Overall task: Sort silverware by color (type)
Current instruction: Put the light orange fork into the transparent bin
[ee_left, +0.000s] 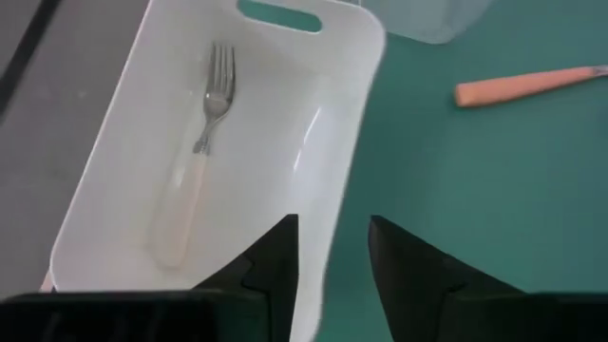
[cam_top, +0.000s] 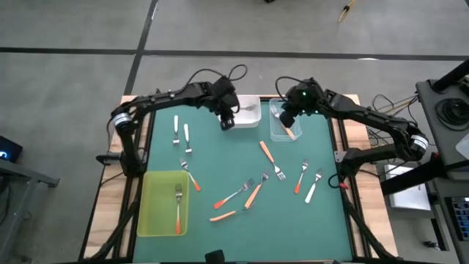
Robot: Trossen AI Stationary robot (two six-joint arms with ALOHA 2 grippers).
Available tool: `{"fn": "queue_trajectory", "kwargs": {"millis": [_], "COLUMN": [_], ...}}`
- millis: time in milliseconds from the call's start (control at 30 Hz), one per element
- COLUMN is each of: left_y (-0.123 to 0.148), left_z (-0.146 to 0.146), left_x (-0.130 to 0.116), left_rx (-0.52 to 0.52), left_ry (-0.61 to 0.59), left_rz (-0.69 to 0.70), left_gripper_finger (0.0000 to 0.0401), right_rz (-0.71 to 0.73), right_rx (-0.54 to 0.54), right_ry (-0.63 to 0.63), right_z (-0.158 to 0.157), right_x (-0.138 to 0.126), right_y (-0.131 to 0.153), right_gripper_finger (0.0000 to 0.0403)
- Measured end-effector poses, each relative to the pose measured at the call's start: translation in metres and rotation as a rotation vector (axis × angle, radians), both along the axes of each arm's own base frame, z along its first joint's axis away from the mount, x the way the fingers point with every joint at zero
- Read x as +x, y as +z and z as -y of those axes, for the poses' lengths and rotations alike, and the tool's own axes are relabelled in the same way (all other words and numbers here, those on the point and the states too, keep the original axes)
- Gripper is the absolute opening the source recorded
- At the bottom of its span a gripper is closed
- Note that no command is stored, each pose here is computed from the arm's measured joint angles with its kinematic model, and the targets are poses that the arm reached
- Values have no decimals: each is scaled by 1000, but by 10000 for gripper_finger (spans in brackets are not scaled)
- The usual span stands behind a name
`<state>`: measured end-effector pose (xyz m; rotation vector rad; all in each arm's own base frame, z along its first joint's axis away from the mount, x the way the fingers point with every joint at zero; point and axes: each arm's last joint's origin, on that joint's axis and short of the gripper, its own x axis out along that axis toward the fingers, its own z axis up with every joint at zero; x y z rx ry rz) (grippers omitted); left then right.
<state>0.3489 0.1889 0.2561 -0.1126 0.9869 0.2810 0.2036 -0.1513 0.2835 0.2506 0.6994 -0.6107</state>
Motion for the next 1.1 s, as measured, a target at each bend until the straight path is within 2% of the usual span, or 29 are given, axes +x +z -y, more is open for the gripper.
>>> {"fn": "queue_trajectory", "kwargs": {"millis": [233, 467, 633, 867, 1100], "left_y": [9, 28, 39, 37, 26], "left_z": [28, 49, 60, 69, 75], "left_x": [-38, -79, -100, -118, -127], "left_rx": [87, 266, 380, 413, 355], "left_ry": [-4, -28, -50, -56, -26], "left_rz": [182, 458, 596, 633, 631], "left_gripper_finger": [101, 100, 100, 100, 100], "right_rz": [108, 165, 183, 187, 186], "right_rx": [165, 304, 393, 528, 624], "right_ry": [28, 52, 75, 103, 77], "right_z": [-11, -32, -55, -92, -125], "right_x": [8, 20, 31, 43, 49], "right_y": [1, 1, 1, -1, -2], "right_gripper_finger": [38, 38, 38, 38, 38]}}
